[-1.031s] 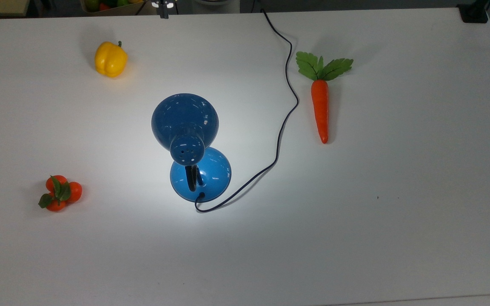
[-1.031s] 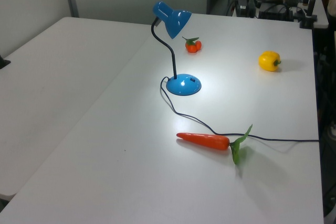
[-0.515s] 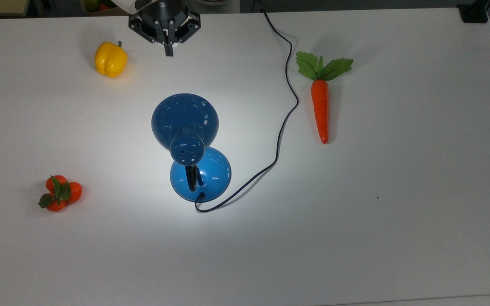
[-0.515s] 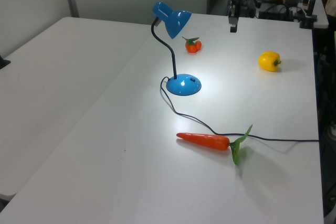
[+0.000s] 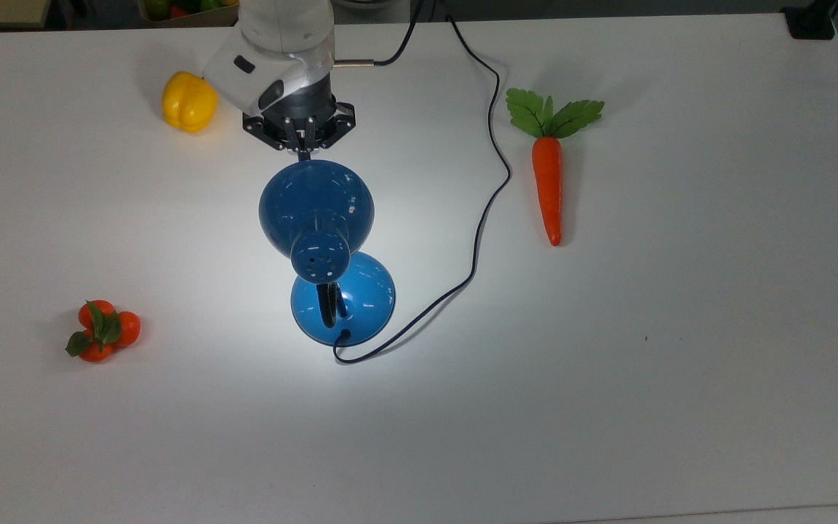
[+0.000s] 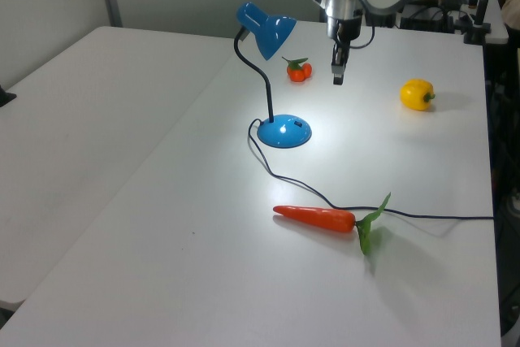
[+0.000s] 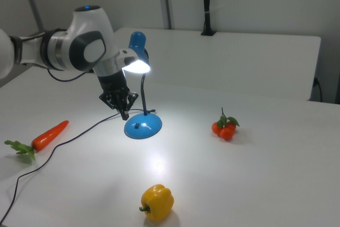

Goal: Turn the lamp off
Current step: 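Move the gripper down toward the switch on the blue lamp base, then press the switch on the lamp base with the gripper fingertips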

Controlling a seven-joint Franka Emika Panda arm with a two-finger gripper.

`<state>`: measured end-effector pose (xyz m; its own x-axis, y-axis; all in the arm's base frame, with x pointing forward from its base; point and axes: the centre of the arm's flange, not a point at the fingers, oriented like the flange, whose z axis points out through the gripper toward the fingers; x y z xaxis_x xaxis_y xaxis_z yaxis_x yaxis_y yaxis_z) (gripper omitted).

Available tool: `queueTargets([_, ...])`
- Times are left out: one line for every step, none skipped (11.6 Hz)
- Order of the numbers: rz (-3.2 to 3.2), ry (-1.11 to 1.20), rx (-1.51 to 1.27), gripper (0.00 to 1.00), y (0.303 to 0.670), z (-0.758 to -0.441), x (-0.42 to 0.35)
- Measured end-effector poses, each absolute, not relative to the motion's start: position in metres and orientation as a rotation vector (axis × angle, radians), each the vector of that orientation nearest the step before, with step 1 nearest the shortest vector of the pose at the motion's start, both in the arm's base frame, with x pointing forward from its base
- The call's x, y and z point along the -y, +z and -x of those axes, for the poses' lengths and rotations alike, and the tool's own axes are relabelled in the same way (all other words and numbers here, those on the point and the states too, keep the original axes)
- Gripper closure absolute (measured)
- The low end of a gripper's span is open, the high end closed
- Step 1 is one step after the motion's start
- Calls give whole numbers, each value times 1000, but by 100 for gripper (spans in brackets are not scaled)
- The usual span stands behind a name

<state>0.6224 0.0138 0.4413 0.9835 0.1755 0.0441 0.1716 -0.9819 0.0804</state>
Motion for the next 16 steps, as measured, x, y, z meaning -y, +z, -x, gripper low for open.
queueTargets([-3053, 91, -273, 99, 433, -626, -15])
queueTargets([-3053, 103, -276, 99, 425, -629, -16])
queueTargets([-3053, 122, -280, 99, 417, -631, -17])
queueTargets([-3052, 167, -284, 99, 406, -634, -18])
queueTargets([-3051, 238, -278, 99, 393, -634, -20])
queueTargets([-3051, 271, -268, 99, 388, -634, -21])
queueTargets([-3053, 328, -245, 99, 379, -635, -25])
queueTargets([-3056, 369, -231, 99, 368, -637, -31])
queueTargets([-3058, 410, -225, 99, 358, -640, -39])
queueTargets([-3058, 453, -224, 99, 349, -644, -44])
queueTargets([-3056, 481, -227, 99, 344, -646, -46])
queueTargets([-3054, 510, -230, 99, 341, -648, -48])
queueTargets([-3052, 533, -231, 99, 337, -650, -49])
queueTargets([-3050, 553, -232, 99, 336, -651, -49])
queueTargets([-3048, 568, -232, 99, 336, -652, -49])
queueTargets([-3046, 584, -232, 99, 336, -653, -49])
